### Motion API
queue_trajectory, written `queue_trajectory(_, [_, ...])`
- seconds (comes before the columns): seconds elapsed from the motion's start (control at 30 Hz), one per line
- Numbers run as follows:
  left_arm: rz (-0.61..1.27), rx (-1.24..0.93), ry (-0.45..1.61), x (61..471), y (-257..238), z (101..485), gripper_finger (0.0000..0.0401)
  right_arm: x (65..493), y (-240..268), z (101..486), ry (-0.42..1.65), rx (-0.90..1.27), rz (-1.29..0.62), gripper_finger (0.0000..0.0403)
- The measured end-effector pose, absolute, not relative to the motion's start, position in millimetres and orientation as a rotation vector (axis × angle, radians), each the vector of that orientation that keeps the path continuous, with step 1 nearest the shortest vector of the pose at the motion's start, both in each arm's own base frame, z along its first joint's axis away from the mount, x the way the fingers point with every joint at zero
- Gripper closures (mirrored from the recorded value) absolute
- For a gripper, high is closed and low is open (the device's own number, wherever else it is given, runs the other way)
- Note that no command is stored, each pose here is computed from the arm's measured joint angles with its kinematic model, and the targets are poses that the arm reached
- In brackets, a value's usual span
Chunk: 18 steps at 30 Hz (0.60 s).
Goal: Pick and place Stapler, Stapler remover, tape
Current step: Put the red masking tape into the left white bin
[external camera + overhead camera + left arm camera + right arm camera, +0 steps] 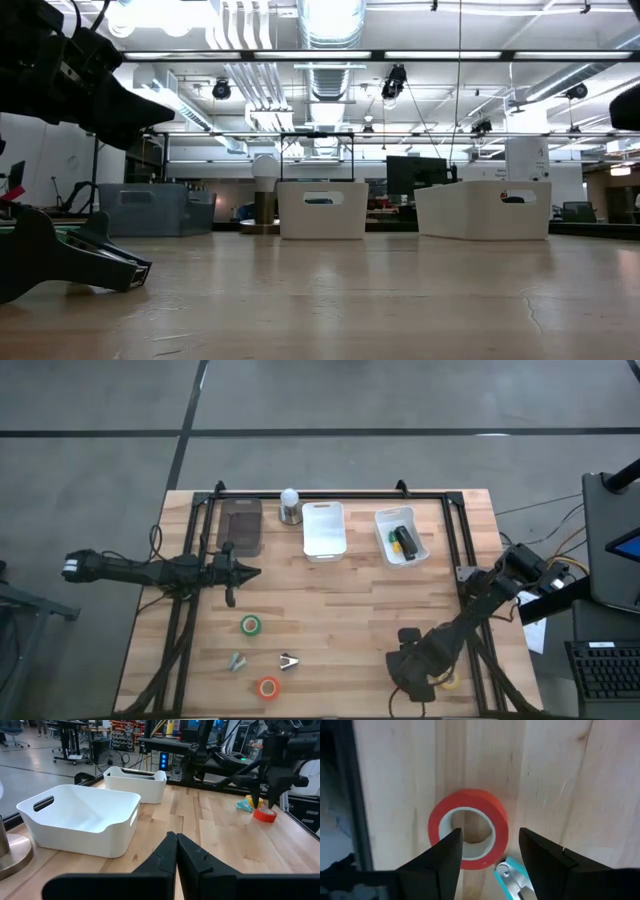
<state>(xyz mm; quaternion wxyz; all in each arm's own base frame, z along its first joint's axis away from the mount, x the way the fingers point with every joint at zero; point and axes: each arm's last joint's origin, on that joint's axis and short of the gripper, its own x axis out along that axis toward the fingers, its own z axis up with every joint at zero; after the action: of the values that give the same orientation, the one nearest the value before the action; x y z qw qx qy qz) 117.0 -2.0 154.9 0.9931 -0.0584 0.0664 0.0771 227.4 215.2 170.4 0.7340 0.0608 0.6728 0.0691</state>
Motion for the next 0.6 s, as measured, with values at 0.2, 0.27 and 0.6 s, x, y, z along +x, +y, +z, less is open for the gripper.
queue_trajectory(0.2, [0.155, -0.117, 0.135, 116.9, -1.9, 154.6, 0.0389, 223.3, 211.1, 159.1, 1.526, 0.113, 0.112, 0.023])
queue_trajectory(0.27, [0.155, -0.116, 0.138, 116.9, -1.9, 154.3, 0.0389, 223.1, 210.9, 157.9, 1.529, 0.112, 0.109, 0.0236])
queue_trajectory(0.6, [0.156, -0.114, 0.15, 116.7, -1.9, 153.3, 0.0389, 226.0, 212.4, 149.5, 1.504, 0.098, 0.095, 0.0263])
